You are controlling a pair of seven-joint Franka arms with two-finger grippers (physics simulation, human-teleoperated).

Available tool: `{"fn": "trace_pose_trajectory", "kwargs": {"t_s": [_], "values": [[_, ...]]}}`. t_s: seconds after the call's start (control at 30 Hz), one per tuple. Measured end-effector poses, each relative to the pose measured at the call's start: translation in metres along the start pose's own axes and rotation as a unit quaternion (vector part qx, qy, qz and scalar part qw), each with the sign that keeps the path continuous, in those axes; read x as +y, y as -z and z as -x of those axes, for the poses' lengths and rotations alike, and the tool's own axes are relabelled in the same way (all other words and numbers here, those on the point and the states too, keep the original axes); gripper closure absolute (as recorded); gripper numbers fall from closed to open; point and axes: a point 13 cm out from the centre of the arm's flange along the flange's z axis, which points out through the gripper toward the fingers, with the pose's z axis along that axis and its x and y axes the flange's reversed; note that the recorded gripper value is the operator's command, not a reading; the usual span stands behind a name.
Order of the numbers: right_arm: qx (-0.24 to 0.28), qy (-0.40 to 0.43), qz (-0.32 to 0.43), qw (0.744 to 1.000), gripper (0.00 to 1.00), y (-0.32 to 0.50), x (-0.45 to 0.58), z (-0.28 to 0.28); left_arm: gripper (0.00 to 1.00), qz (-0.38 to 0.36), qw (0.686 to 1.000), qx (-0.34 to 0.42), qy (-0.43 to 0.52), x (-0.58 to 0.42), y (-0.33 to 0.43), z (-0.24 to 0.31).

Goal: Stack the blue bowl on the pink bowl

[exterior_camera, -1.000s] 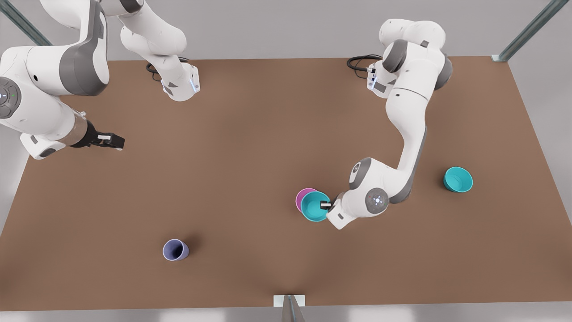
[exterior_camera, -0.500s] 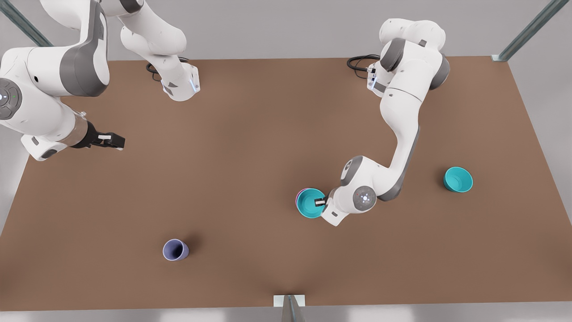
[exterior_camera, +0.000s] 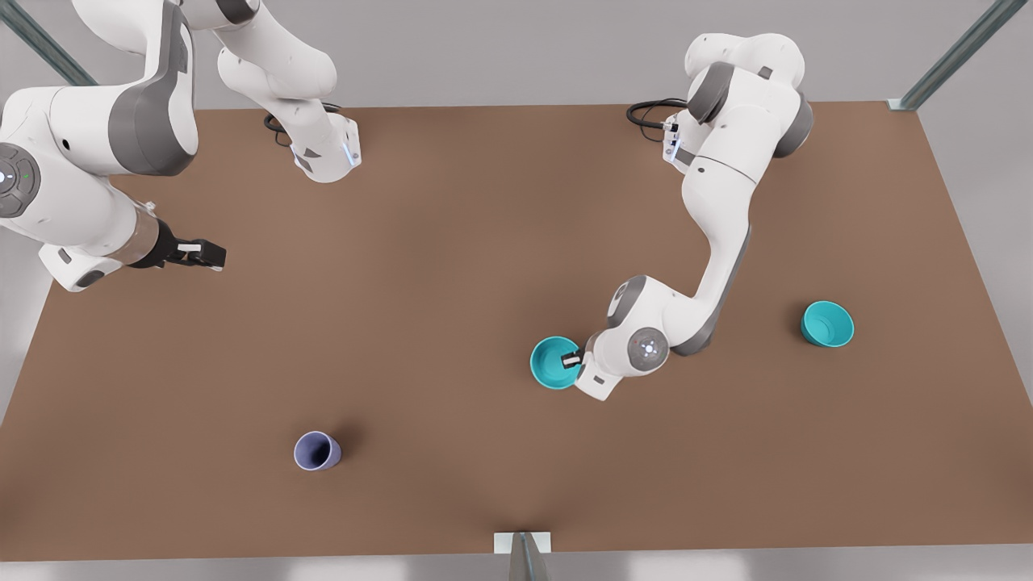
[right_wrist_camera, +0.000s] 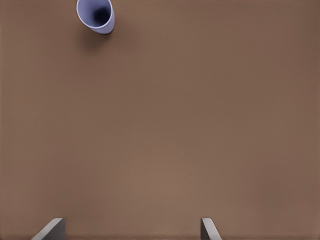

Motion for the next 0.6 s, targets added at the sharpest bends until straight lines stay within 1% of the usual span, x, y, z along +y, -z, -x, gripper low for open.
{"fn": "trace_pose_trajectory", "kwargs": {"t_s": [0.1,0.13,0.23,0.27,0.3,0.33,0.37,0.4,0.47,0.53,0.6], "values": [[0.0,0.001,0.0,1.0,0.0,0.0,0.0,0.0,0.79,0.004,1.0,0.001,0.008,0.004,0.0,-0.002],[0.0,0.001,0.0,1.0,0.0,0.0,0.0,0.0,0.0,0.004,1.0,0.001,0.01,0.003,0.0,-0.003],[0.0,0.002,0.0,1.0,0.0,0.0,0.0,0.0,0.0,-0.005,1.0,0.001,0.014,0.001,0.004,-0.003],[0.0,0.002,0.0,1.0,0.0,0.0,0.0,0.0,0.0,-0.006,1.0,-0.005,0.017,0.006,0.022,0.002],[0.0,0.002,0.0,1.0,0.0,-0.001,0.0,0.0,0.0,0.004,0.999,-0.029,0.033,0.036,0.068,0.022],[0.0,0.003,0.0,1.0,0.0,-0.001,0.0,0.001,0.0,0.018,0.996,-0.064,0.059,0.086,0.139,0.046],[0.0,0.003,0.0,1.0,0.0,-0.001,0.0,0.001,0.0,0.03,0.992,-0.096,0.078,0.134,0.212,0.054],[0.0,0.003,0.0,1.0,0.0,-0.001,0.0,0.001,0.0,0.041,0.989,-0.12,0.081,0.164,0.271,0.047],[0.0,0.003,0.0,1.0,0.0,-0.001,0.0,0.001,0.0,0.062,0.986,-0.14,0.07,0.19,0.343,0.027],[0.0,0.004,0.0,1.0,0.0,-0.001,0.0,0.001,0.0,0.075,0.986,-0.138,0.059,0.212,0.385,-0.004],[0.0,0.004,0.0,1.0,0.0,-0.001,0.0,0.001,0.0,0.085,0.988,-0.123,0.046,0.229,0.4,-0.03]]}}
